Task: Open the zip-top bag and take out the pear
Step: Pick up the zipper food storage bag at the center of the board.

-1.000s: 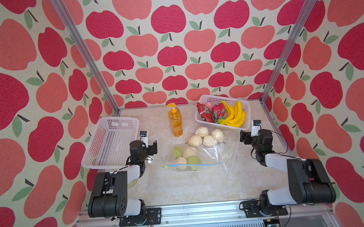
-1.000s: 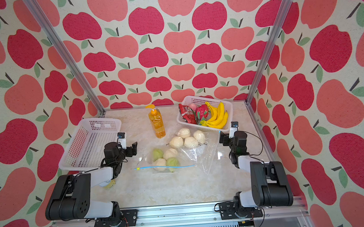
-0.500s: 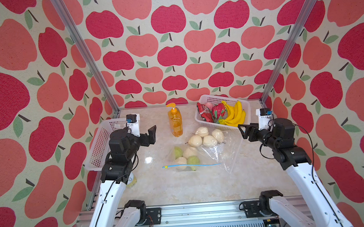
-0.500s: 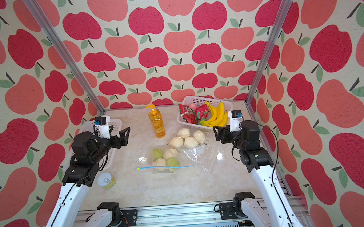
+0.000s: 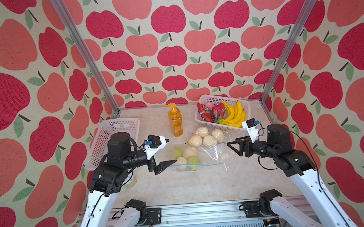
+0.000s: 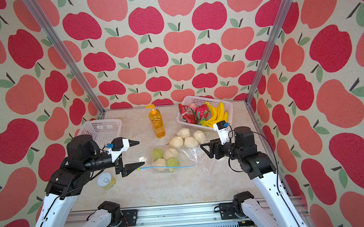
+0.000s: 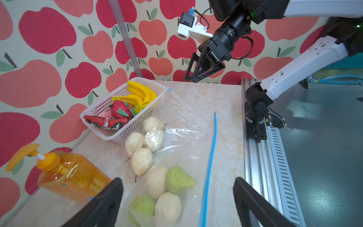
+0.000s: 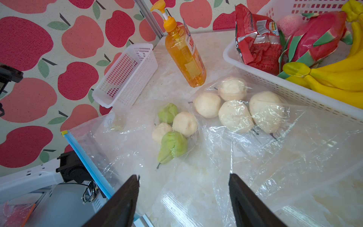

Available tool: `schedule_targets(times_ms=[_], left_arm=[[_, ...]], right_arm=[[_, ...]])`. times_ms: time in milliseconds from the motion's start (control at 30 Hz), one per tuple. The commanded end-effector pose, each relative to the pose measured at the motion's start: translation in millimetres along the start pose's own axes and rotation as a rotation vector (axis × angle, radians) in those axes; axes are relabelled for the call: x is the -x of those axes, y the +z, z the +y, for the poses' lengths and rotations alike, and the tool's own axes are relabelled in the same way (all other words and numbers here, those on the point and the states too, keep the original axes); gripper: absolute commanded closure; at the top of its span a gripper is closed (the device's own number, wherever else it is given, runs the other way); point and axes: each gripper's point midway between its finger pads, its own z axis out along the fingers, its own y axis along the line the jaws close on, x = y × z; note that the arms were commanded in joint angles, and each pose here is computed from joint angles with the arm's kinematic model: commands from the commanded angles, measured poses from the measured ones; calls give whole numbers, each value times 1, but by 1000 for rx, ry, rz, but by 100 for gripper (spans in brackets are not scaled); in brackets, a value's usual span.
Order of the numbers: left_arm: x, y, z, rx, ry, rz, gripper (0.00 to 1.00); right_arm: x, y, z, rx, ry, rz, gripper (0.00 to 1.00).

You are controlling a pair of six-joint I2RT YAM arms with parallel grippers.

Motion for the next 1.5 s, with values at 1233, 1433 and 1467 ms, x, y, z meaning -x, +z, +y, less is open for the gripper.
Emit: schedule_targets(times_ms=[1233, 1433, 1467], left_arm=[[-93, 104, 50, -26, 386, 657, 100], [-62, 105, 53, -20, 371, 536, 100], [-59, 105, 54, -21, 374, 526, 100]], right_arm=[[1, 13, 89, 377, -788, 12, 28], [-5, 27, 96, 416, -802, 63, 29], [-5, 29, 97, 415, -807, 64, 29]])
